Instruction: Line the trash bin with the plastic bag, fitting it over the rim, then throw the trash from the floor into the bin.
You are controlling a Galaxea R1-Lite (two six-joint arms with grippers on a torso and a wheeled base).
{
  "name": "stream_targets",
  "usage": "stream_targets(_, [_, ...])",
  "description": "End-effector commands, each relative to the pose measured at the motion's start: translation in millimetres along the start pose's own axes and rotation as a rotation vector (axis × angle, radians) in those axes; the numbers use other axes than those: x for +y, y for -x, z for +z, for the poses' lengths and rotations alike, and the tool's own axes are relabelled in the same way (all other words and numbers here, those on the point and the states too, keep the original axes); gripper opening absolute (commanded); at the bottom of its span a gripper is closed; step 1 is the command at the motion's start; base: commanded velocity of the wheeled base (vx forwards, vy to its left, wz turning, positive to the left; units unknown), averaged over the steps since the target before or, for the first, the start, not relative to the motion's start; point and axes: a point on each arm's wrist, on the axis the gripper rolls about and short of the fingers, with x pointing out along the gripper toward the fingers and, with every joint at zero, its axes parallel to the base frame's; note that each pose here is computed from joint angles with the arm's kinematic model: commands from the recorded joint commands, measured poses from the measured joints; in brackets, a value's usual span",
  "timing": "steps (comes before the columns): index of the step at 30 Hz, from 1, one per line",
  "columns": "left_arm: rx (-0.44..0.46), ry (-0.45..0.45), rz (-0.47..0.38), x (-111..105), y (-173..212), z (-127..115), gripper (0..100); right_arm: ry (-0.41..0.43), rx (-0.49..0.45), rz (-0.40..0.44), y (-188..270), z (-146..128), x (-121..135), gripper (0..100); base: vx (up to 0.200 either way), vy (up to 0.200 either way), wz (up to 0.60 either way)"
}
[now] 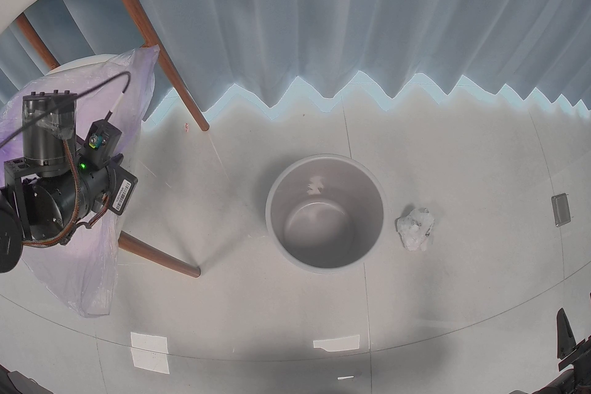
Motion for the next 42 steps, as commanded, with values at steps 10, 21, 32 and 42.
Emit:
stream_targets(10, [-0.249, 0.753, -0.502, 15, 68, 14, 0, 0.002, 0.002, 0.000, 0, -5, 0, 100, 0.000, 0.000, 0.00])
stream_targets(21, [-0.498, 1.180, -0.867, 51, 111, 36, 0, 0.002, 0.000, 0.000, 0, -5, 0, 100, 0.000, 0.000, 0.00])
stream_targets(32, [-0.456, 1.080, -1.331, 38, 130, 44, 0, 0.002, 0.002, 0.000, 0, -5, 0, 100, 0.000, 0.000, 0.00])
stream_targets(42, [-0.326, 1.050, -1.600, 24, 130, 61, 0, -0.001, 0.002, -0.001, 0, -5, 0, 100, 0.000, 0.000, 0.00])
